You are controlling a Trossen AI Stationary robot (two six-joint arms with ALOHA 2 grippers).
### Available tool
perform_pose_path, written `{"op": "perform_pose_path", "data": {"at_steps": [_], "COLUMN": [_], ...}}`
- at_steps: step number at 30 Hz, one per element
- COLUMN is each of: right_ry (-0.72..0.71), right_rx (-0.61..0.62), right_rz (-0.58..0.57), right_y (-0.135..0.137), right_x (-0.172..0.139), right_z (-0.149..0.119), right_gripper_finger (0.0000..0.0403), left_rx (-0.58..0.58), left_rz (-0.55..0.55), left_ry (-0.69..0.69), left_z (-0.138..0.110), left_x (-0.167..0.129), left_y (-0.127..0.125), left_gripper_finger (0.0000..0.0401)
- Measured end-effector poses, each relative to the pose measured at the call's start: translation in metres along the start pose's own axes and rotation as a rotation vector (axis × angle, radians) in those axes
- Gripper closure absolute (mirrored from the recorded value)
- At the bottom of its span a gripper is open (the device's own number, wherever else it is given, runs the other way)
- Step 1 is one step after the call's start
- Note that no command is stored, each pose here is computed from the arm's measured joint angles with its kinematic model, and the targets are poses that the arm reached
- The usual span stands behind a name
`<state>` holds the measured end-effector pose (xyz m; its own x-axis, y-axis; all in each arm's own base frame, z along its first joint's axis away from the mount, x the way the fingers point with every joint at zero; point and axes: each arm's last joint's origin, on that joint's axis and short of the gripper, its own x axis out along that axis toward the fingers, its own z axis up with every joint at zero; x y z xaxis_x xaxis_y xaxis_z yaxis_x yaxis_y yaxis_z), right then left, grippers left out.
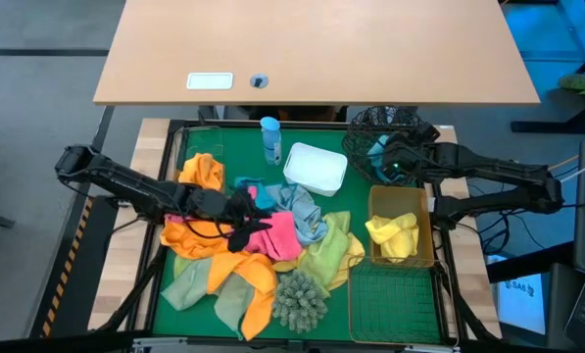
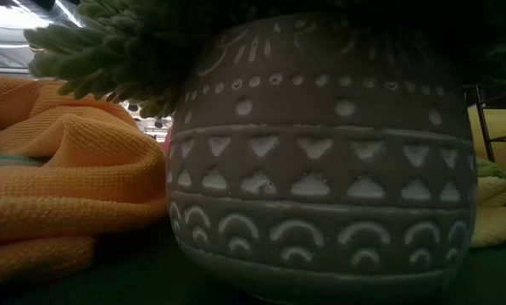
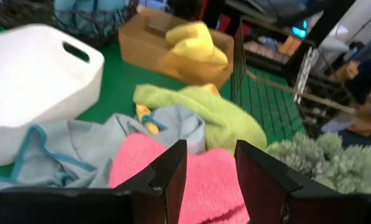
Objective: Sort microfiber towel by color & place in baskets
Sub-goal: Put the blue microfiber towel into the circular wire basket, then put the pink microfiber towel into the white bin
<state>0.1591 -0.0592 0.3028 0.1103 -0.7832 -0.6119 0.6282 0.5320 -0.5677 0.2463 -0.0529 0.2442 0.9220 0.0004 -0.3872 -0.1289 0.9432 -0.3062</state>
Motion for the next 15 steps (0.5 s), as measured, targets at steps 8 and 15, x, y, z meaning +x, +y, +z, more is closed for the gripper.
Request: {"op": "perform_pose_path", "data": {"at_steps": [8,15], "right_ry": [0.000,0.004], "right_rx": [-0.001,-0.001], "right_rz": [0.001,0.020], "right_y": [0.000,0.001], "right_x": [0.000,0.000], "right_z": [0.000,0.000], "right_gripper_finger": [0.0137,0.0137], "left_rx": [0.036,0.105], "left_rz": [0.032,0.072], "left_ry": [0.114,0.201], "left_z": [-0.026,-0.046], "left_x": [0.029,0.048], "left_y": [-0.002,0.003], "left_gripper_finger": [0.0270,0.0270]}}
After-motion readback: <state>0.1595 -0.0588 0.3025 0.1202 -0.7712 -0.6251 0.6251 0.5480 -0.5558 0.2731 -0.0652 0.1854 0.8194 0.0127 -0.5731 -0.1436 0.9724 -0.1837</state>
